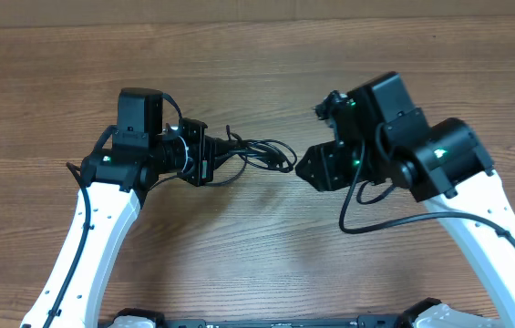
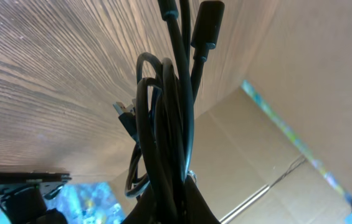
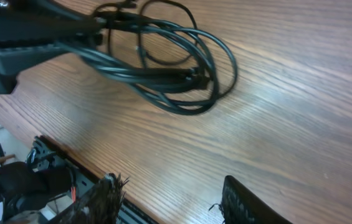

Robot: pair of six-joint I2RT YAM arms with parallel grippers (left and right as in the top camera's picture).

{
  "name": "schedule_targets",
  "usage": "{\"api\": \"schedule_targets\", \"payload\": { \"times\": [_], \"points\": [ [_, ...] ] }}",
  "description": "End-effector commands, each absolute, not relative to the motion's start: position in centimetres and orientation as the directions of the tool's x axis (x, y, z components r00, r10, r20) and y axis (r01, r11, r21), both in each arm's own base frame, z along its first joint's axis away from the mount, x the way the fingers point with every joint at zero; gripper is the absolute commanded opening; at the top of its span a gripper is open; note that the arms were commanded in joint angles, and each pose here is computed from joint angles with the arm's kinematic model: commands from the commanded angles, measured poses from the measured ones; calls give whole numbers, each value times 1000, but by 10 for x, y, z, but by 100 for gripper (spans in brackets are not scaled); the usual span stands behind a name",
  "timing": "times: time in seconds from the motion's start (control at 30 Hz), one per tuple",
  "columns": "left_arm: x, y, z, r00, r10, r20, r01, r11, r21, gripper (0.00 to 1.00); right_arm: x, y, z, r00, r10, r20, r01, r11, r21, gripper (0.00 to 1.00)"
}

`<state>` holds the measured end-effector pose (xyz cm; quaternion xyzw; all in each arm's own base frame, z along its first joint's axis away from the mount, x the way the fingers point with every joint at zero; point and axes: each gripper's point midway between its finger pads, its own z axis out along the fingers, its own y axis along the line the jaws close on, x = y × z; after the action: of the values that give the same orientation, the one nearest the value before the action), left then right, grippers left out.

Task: Untangle cables

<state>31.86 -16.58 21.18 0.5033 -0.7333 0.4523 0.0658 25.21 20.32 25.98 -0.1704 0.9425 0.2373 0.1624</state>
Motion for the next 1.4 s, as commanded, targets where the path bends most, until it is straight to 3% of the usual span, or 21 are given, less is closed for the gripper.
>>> {"api": "schedule_targets", "payload": {
  "times": [0.0, 0.1, 0.4, 0.9, 1.07, 1.37],
  "points": [
    [322, -163, 217, -427, -701, 571, -817, 29, -576, 4, 249, 215, 242, -887, -264, -379, -404, 841, 359, 50],
    [321, -163, 217, -429, -698, 573, -817, 30, -575, 4, 250, 220, 228, -886, -265, -380, -399, 852, 338, 50],
    [315, -169, 220, -464, -663, 588, -812, 54, -581, 4, 268, 239, 199, -892, -202, -405, -354, 869, 347, 37],
    [310, -176, 226, -514, -613, 601, -796, 80, -600, 4, 297, 253, 165, -875, -249, -415, -388, 874, 293, 36],
    [310, -175, 226, -511, -617, 598, -797, 79, -599, 4, 300, 255, 167, -872, -242, -425, -387, 872, 299, 4],
    [326, -147, 218, -445, -706, 551, -797, 32, -603, 5, 279, 217, 184, -934, -127, -334, -240, 915, 324, 4]
  ]
}}
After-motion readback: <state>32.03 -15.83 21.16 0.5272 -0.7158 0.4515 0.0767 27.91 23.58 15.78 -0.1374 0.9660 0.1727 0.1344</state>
